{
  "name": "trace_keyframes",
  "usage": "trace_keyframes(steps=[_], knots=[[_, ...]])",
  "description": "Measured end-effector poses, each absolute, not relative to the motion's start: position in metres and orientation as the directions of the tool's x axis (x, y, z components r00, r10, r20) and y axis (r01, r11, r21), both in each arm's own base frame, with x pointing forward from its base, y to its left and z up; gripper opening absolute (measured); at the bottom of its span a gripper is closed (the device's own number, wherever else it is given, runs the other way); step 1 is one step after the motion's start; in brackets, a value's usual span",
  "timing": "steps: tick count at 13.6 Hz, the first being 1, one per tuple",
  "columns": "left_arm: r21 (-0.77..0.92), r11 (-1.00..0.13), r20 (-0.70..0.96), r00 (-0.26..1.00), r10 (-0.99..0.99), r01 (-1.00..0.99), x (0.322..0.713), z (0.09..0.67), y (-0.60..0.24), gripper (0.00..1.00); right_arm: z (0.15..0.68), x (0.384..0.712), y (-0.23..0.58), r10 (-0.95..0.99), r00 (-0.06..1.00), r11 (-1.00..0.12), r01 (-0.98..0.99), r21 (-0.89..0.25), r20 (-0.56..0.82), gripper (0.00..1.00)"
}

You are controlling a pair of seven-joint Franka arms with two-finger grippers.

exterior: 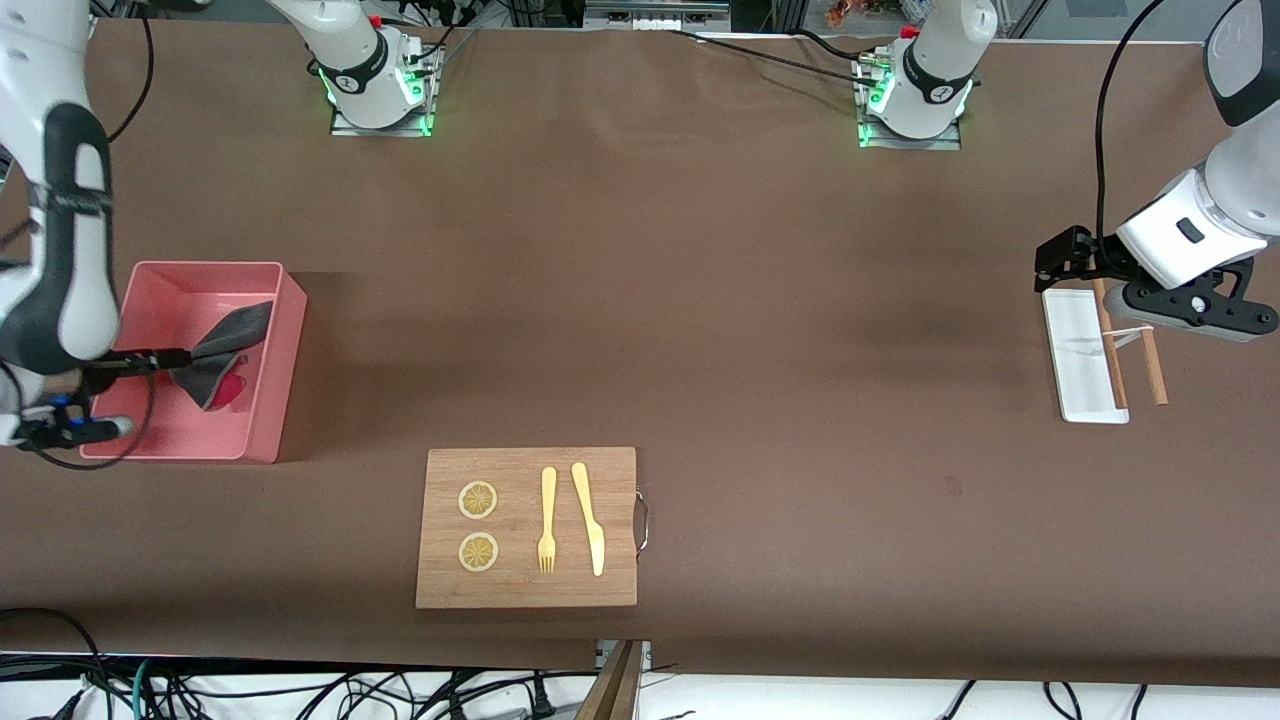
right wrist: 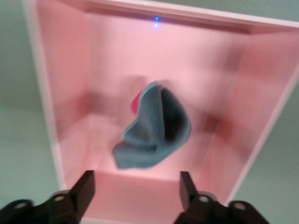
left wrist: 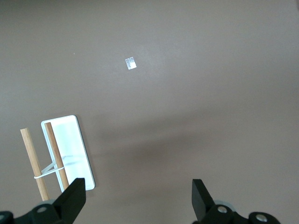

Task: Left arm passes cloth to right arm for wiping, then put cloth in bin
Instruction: 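Open the right gripper to drop the cloth and withdraw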

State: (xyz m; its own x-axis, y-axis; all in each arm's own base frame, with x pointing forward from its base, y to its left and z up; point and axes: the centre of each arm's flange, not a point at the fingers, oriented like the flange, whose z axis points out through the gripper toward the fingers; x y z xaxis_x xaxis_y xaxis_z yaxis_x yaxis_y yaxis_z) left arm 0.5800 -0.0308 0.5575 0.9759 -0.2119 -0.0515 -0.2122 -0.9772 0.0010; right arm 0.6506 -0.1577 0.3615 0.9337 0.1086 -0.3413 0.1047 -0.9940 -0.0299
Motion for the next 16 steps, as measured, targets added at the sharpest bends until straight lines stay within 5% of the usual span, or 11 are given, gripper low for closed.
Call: trace_keyframes(steps=[2, 10, 16], knots=[[0.001, -0.977, -0.052, 0.976, -0.212, -0.212, 0.58, 0.557, -0.031, 1.0, 0.419, 0.636, -0.148, 0.018, 0.944, -1.0, 0.01, -0.024, -0.328, 1.0], [0.002, -0.977, -0.058, 0.976, -0.212, -0.212, 0.579, 0.557, -0.031, 1.0, 0.571, 0.592, -0.063, 0.036, 0.98, -0.998, 0.026, -0.056, -0.194, 1.0], [0.003, -0.977, -0.061, 0.975, -0.212, -0.212, 0.579, 0.556, -0.031, 1.0, 0.624, 0.565, -0.047, 0.068, 0.992, -0.998, 0.065, -0.026, -0.111, 1.0]])
